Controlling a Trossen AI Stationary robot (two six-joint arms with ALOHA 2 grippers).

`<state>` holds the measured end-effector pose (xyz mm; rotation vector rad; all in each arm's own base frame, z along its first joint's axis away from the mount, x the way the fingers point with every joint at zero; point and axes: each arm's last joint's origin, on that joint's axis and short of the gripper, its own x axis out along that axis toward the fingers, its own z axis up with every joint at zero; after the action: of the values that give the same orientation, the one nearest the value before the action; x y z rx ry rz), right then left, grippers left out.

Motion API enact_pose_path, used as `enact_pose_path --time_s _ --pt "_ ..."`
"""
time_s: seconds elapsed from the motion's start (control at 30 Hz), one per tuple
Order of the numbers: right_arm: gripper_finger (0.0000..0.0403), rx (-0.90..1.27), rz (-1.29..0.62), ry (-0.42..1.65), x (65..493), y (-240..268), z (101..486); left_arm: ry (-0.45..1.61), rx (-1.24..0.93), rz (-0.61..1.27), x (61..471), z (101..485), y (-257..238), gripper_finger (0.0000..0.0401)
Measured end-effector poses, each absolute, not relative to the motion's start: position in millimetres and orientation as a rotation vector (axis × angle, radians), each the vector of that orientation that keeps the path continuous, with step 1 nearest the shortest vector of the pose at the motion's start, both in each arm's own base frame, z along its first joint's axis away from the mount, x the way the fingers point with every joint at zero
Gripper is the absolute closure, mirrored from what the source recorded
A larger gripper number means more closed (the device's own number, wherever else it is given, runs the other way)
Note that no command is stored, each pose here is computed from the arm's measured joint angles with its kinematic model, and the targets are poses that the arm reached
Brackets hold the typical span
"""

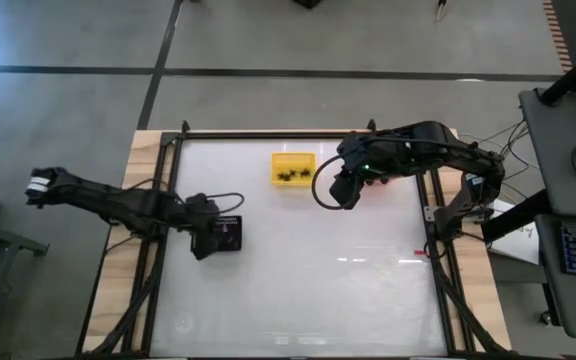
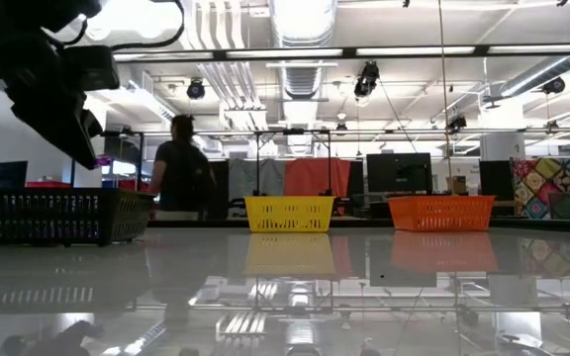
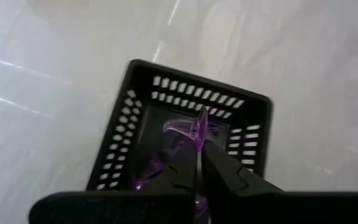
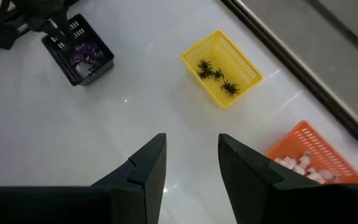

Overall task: Sort Halloween decoration
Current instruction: Put the purple hat toy into the black basket, then return to Home Position

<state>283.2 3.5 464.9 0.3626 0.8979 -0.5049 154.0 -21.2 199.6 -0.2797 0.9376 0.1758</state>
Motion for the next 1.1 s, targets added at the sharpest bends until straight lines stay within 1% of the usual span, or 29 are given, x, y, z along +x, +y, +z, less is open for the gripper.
enact_pose_path --time_s 0.13,0.37,0.5,0.6,0.7,0.77,0.83,0.93,1.0,1.1 --pt "0.0266 0.432 -0.513 0.892 283.3 4.8 464.8 0.898 -0.299 0.187 145.4 198.8 -19.5 0.0394" --pt "0.0266 0.505 -0.479 0.908 283.7 6.7 464.2 0.878 -0.309 0.172 138.9 197.5 -18.7 0.0352" --pt "0.0266 0.469 -0.456 0.917 283.5 8.2 464.3 0.874 -0.301 0.167 140.0 202.0 -18.9 0.0333" --pt "0.0266 0.438 -0.411 0.918 278.3 10.2 468.0 0.886 -0.306 0.174 139.2 209.1 -18.7 0.0327" --pt "0.0266 0.403 -0.368 0.88 265.6 12.1 477.9 0.899 -0.343 0.201 137.1 221.7 -18.3 0.0326" --pt "0.0266 0.383 -0.341 0.839 254.5 12.3 486.6 0.869 -0.319 0.221 137.0 231.4 -17.5 0.0326" --pt "0.0266 0.354 -0.317 0.771 241.6 13.2 497.7 0.802 -0.257 0.252 136.8 242.7 -15.5 0.0326" --pt "0.0266 0.301 -0.286 0.666 218.2 16.4 514.3 0.682 -0.183 0.371 132.9 260.1 -10.3 0.0326" --pt "0.0266 0.274 -0.254 0.6 200.9 19.3 524.7 0.611 -0.163 0.435 127.1 270.5 -7.2 0.0326" --pt "0.0266 0.226 -0.176 0.496 178.3 24.4 537.4 0.529 -0.162 0.457 116.2 282.2 -4.3 0.0326"
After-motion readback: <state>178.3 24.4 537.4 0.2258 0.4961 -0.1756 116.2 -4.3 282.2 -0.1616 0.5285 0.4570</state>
